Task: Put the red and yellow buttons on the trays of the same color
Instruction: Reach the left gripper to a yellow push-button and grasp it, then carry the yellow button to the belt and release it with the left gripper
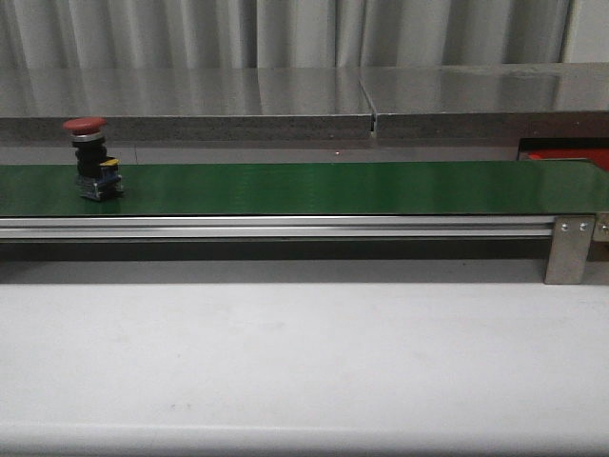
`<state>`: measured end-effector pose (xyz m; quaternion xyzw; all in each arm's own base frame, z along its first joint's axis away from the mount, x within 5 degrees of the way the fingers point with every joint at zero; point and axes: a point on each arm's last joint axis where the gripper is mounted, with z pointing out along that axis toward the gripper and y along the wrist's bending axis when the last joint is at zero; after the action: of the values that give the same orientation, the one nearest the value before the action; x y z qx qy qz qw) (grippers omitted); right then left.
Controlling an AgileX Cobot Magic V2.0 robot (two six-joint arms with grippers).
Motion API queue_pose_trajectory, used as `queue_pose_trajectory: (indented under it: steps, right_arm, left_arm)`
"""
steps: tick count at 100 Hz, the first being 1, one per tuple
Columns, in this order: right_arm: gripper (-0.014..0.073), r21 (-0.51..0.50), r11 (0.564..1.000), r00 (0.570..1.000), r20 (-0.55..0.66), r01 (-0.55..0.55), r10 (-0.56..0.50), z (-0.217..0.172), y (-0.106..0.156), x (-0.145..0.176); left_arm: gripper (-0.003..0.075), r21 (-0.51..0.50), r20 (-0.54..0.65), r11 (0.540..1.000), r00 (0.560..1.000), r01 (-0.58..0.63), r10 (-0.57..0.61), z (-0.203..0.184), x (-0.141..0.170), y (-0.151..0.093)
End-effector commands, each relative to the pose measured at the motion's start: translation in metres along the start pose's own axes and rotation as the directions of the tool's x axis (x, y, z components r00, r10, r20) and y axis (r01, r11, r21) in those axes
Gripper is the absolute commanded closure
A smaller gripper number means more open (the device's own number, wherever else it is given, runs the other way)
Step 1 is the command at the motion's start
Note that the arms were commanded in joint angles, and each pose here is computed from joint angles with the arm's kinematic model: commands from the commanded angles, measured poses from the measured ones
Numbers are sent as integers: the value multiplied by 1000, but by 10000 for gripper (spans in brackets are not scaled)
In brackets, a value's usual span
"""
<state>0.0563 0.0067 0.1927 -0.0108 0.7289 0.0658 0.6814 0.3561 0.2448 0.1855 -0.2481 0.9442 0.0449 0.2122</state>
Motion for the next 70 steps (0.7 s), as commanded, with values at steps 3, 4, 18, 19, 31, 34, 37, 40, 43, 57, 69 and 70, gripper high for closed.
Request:
queue_pose_trajectory:
  steps: [3,4,18,19,31,34,37,40,43,57,69,70]
  right_arm:
    - [662,-5,1000,993,117,0,1,-3,1,-14]
    - [662,-5,1000,993,117,0,1,-3,1,-14]
    - [662,-5,1000,993,117,0,1,-3,1,-14]
    - [662,-5,1000,993,117,0,1,-3,1,-14]
    - [662,-5,1000,993,117,0,1,-3,1,-14]
    - [662,-5,1000,993,117,0,1,-3,1,-14]
    - [662,-5,1000,993,117,0,1,-3,1,-14]
    - [662,-5,1000,993,117,0,1,-3,1,-14]
    - [662,-5,1000,993,117,0,1,-3,1,-14]
    - [662,-5,1000,993,117,0,1,-3,1,-14]
    - [662,-5,1000,993,117,0,1,-3,1,-14]
    - [662,-5,1000,993,117,0,1,-3,1,-14]
  left_arm:
    - [286,-11,120,1000,993,1,1,-29,-17,1]
    - [296,-11,120,1000,993,1,1,-29,-17,1]
    - [410,-12,119,1000,993,-1,2,-29,-17,1]
    - [423,-13,119,1000,993,-2,4,-29,-17,1]
    - [545,-13,119,1000,993,-2,4,-29,-17,1]
    - [571,-12,113,1000,994,-2,4,-29,-17,1]
    - [603,-11,105,1000,994,-2,3,-29,-16,1]
    - [627,-10,103,1000,995,-3,4,-30,-16,1]
    - [650,-9,101,1000,995,-3,4,-31,-16,0]
    - [739,-4,108,1000,994,-3,3,-49,-16,-1]
    - [739,10,147,1000,989,6,-7,-78,-18,-4]
    - [739,14,152,1000,988,9,-11,-80,-18,-5]
